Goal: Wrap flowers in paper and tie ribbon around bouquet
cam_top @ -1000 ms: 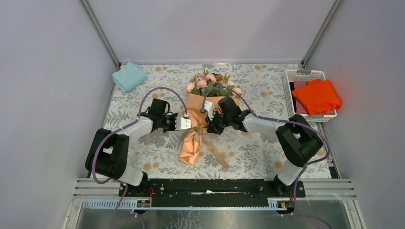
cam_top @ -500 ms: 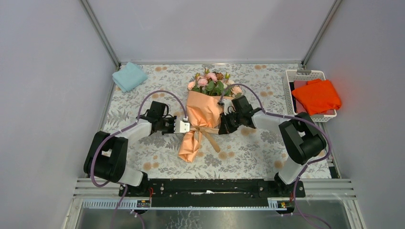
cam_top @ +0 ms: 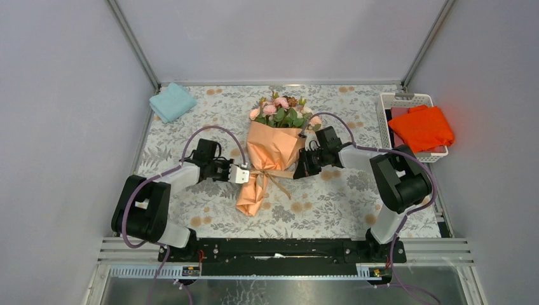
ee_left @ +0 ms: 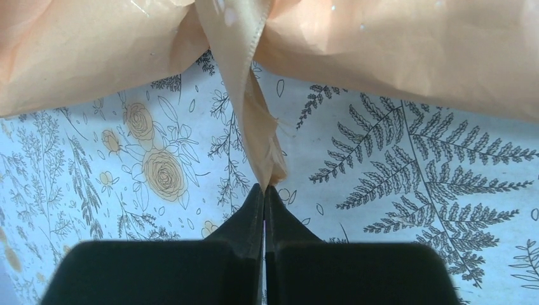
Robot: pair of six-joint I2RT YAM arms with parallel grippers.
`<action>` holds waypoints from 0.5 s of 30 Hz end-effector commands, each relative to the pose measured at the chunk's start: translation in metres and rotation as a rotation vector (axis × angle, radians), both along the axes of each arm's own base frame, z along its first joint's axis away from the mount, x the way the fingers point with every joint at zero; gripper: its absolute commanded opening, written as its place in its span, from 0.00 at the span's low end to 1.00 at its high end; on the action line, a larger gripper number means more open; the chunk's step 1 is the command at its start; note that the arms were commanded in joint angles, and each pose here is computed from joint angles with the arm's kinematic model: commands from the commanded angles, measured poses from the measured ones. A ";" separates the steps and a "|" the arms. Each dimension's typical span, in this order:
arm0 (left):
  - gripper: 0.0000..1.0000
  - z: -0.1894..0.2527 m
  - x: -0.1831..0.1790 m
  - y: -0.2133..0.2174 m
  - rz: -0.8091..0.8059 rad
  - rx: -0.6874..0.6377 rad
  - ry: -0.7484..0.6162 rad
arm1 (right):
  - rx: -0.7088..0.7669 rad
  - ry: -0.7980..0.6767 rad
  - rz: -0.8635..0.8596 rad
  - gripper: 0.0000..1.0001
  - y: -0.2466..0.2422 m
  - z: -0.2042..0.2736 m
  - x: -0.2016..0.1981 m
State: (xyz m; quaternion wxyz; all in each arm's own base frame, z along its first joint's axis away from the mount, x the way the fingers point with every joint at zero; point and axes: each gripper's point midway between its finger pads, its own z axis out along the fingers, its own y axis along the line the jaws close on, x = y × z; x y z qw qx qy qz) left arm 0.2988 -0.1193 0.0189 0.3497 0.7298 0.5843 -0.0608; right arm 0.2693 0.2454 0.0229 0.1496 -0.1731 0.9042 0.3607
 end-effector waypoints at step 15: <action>0.00 -0.006 -0.046 -0.013 -0.024 0.118 0.100 | -0.044 -0.006 -0.124 0.14 -0.042 0.008 0.024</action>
